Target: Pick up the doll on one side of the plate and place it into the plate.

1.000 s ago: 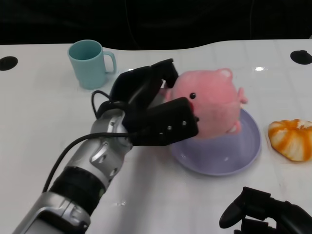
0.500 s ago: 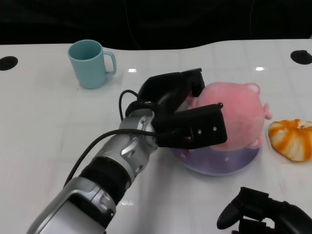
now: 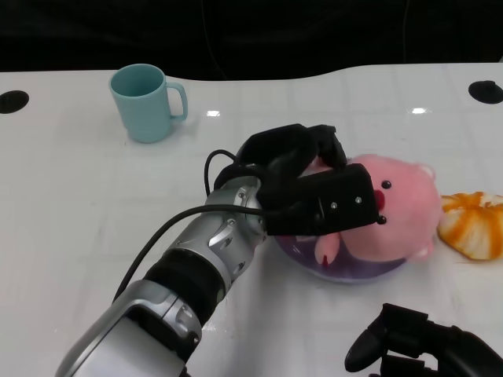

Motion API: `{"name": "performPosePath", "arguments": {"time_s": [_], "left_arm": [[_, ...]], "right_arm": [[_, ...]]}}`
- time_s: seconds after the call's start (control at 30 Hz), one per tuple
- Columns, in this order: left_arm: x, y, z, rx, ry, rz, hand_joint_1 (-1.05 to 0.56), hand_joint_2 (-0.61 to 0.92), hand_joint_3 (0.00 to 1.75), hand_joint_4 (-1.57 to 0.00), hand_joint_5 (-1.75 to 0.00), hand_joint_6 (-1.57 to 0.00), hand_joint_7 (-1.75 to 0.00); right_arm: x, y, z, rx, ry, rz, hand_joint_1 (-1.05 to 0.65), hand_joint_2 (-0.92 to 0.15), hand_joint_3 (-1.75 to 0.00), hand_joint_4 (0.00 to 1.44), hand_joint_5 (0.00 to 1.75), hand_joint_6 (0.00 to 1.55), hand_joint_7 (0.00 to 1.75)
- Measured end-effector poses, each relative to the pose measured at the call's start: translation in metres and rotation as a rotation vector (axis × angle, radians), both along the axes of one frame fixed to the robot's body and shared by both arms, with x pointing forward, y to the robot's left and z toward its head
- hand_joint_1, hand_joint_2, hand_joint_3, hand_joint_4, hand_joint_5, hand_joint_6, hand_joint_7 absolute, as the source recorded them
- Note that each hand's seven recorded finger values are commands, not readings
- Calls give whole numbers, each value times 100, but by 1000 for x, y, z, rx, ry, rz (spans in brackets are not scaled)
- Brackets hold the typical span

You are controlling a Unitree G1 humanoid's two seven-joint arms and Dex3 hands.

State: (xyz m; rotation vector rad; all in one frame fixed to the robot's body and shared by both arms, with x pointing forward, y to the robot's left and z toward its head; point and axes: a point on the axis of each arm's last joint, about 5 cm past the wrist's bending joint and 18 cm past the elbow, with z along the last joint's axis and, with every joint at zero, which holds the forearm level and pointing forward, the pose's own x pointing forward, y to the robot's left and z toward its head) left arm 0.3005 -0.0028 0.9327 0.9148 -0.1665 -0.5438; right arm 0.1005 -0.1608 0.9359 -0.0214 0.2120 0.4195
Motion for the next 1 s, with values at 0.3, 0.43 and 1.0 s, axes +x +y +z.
{"name": "performPosePath", "arguments": {"time_s": [0.3,0.43,1.0], "left_arm": [[3,7,3,275,-34,-93,-82,92,46,0,-20,-13,-1],[5,9,13,324,-64,-110,-89,92,52,0,-2,-6,0],[-4,48,33,191,-120,-109,-95,92,56,0,0,0,0]], "right_arm": [[1,-1,0,-5,-2,5,-5,-66,-108,64,175,47,140],[1,-1,1,-6,-4,3,-4,-66,-109,64,175,47,140],[3,-4,0,-13,-14,-7,-4,-66,-108,63,175,46,140]]}}
